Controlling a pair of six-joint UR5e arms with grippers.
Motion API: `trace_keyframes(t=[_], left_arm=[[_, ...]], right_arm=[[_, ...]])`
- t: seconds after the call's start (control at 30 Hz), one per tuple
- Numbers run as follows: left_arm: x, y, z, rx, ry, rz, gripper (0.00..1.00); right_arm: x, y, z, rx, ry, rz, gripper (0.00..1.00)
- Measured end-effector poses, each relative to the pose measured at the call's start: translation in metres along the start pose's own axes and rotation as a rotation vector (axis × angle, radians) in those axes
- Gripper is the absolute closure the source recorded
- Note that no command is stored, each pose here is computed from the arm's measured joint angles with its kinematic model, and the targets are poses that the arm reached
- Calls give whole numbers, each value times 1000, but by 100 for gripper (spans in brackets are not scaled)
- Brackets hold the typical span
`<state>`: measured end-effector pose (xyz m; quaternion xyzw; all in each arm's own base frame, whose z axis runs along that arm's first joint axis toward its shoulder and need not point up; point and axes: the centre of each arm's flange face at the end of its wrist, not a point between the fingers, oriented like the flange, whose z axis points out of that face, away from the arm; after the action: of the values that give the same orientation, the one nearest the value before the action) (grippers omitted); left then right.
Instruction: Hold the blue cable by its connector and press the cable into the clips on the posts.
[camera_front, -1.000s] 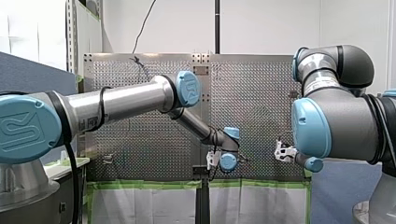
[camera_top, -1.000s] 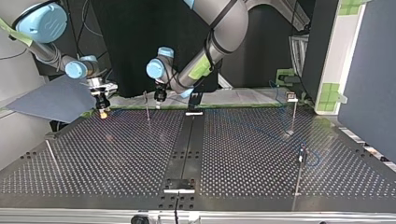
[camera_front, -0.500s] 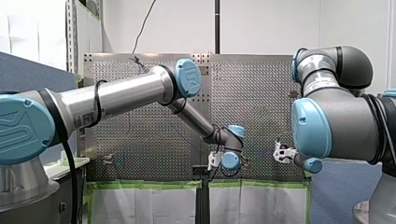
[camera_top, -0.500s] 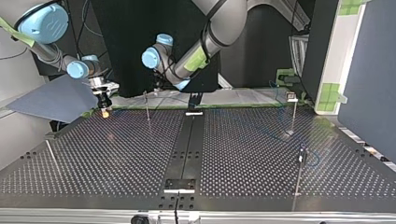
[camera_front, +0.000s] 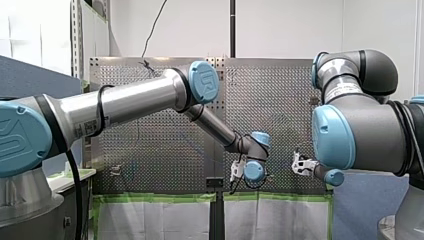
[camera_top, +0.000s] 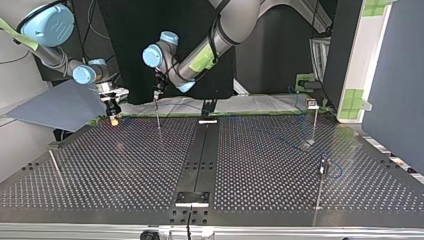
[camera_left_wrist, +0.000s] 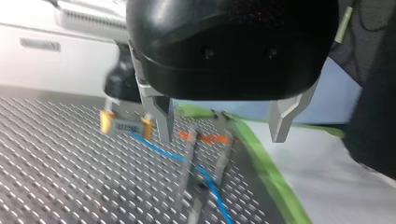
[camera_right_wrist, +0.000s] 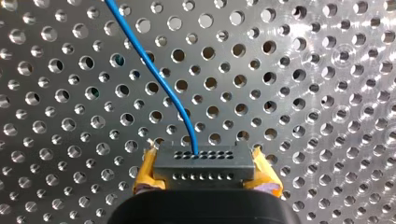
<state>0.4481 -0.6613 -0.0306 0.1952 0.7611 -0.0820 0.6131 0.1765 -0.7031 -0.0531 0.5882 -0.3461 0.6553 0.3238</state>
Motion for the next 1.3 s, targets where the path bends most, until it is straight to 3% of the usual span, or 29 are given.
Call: trace_keyframes(t=[0.17, 0.43, 1.3], left_arm=[[-5, -11, -3, 15, -17, -15, 0], [5, -9, -7, 14, 0, -12, 0], [1, -10, -7, 4, -8, -27, 0]], right_arm=[[-1, -1, 0, 0, -3, 1, 100], [-1, -1, 0, 0, -3, 1, 100], [-2, -1, -1, 0, -5, 3, 100]])
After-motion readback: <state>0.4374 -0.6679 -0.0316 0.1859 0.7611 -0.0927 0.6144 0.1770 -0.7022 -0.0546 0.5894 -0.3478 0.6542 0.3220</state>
